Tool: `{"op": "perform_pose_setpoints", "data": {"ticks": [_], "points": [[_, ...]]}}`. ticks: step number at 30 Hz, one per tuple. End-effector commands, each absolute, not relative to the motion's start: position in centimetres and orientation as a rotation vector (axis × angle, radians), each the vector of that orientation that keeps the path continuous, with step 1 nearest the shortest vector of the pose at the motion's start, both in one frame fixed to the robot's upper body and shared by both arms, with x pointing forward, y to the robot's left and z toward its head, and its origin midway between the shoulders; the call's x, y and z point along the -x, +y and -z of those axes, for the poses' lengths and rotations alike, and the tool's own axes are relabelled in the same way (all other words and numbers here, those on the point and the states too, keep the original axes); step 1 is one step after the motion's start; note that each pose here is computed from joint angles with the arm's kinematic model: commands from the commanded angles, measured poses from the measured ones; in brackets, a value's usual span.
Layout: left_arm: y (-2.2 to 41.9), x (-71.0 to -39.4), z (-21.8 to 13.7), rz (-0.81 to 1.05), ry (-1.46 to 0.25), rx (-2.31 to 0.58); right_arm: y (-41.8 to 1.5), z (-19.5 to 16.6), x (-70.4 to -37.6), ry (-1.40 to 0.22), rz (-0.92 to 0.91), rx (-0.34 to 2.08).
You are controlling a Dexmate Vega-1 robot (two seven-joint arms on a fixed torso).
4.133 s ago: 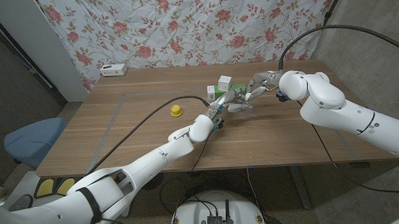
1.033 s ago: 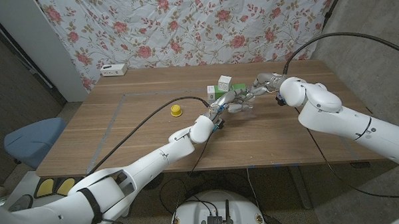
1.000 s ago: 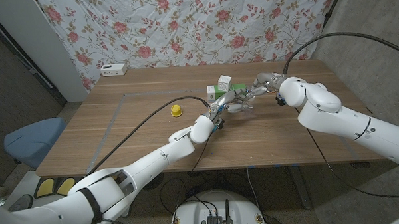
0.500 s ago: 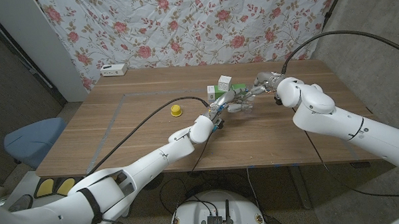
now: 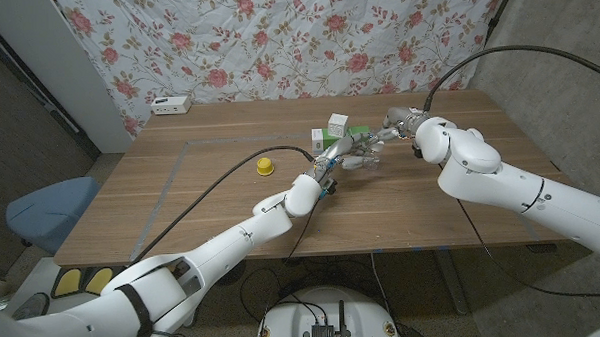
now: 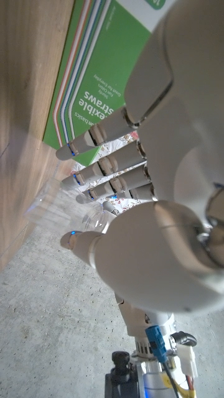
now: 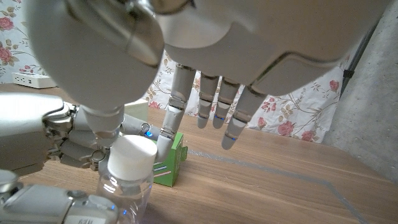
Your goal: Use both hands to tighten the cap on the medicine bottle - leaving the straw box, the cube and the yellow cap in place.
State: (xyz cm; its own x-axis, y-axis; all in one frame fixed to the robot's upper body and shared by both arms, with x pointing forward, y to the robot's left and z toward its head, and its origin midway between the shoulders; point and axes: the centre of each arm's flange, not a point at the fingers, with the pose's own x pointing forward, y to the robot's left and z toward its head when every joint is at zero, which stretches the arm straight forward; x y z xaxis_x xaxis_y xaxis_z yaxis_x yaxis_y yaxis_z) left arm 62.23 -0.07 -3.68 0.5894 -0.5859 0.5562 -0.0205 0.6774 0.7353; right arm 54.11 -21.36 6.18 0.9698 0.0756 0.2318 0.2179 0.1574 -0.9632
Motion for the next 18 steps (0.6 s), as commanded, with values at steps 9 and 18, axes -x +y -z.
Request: {"op": "perform_pose_setpoints", "data": {"ticks": [9,18], "points": [[-0.18,-62.11,3.68,0.371,-0.901,-0.776,-21.55,-6.07,-53.65,-0.257,0.067,1.387],[-0.14,-62.19,3.63,0.371,-0.9,-0.776,-21.71,-6.28,-53.41,-0.272,0.046,1.386]]}}
